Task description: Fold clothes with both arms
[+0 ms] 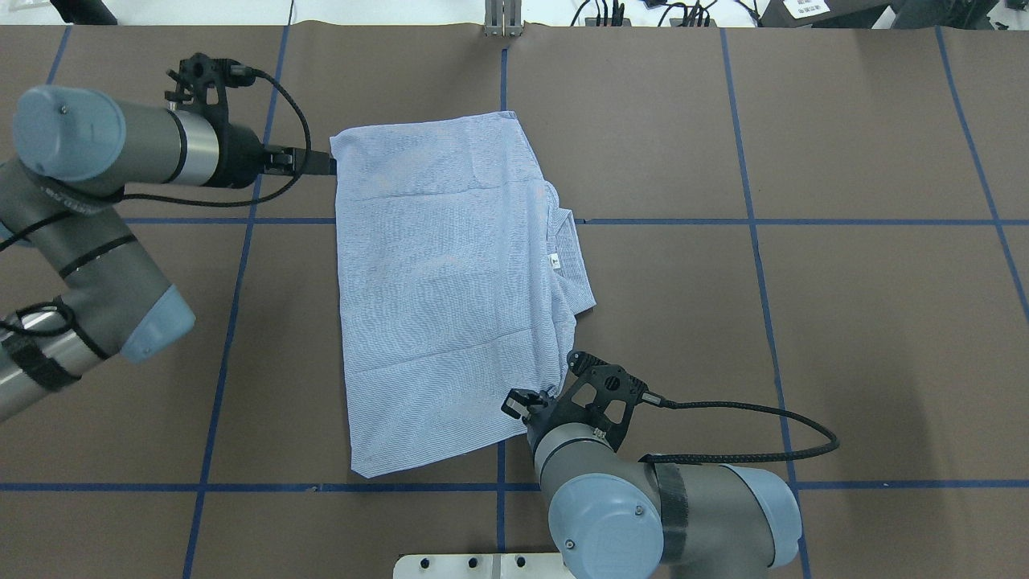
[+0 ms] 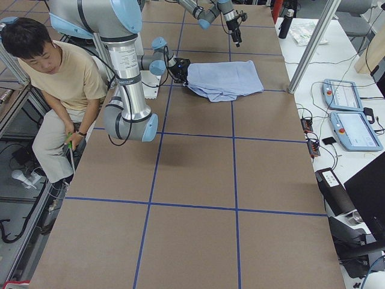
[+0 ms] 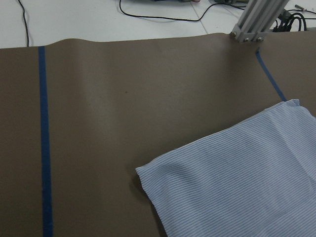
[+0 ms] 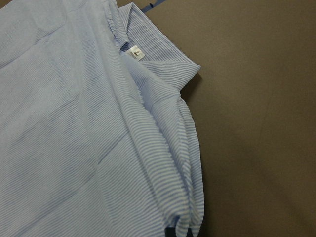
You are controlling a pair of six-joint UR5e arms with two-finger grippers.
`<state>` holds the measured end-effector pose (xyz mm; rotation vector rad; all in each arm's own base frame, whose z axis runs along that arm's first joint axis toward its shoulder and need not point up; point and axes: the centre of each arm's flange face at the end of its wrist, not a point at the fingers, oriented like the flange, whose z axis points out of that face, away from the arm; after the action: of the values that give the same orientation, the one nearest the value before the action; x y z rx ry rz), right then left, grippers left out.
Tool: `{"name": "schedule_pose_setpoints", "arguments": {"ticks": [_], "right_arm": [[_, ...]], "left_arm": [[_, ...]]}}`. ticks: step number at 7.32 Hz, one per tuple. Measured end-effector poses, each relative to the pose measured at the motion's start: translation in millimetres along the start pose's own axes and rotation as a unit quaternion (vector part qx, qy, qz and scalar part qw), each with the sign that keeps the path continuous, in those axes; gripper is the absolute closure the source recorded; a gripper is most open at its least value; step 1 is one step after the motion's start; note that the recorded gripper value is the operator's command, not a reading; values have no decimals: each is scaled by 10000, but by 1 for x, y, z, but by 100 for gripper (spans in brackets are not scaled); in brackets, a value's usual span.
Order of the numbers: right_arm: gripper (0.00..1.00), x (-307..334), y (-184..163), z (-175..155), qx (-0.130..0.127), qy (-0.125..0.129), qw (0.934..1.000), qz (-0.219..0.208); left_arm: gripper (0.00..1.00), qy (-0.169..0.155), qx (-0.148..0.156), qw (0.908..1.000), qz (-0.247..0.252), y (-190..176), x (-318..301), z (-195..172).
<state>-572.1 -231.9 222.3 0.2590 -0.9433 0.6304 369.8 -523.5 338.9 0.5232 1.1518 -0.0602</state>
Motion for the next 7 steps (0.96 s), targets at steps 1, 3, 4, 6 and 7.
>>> {"name": "schedule_pose_setpoints", "arguments": {"ticks": [1, 3, 4, 6, 7], "right_arm": [[100, 2, 2, 0, 18, 11, 10000, -7], [100, 3, 3, 1, 33, 26, 10000, -15], [100, 3, 4, 2, 38, 32, 10000, -18], [100, 6, 3, 3, 49, 49, 10000, -26], [100, 7, 3, 3, 51, 51, 10000, -27]], "left_arm": [[0, 267, -217, 9988, -344, 52, 19, -28], [0, 373, -434, 9922, -1106, 148, 44, -64], [8, 318, -466, 9856, -1592, 187, 58, -62], [16, 150, -592, 9666, -2490, 254, 81, -52], [17, 42, -624, 9615, -2678, 276, 89, -45]]}}
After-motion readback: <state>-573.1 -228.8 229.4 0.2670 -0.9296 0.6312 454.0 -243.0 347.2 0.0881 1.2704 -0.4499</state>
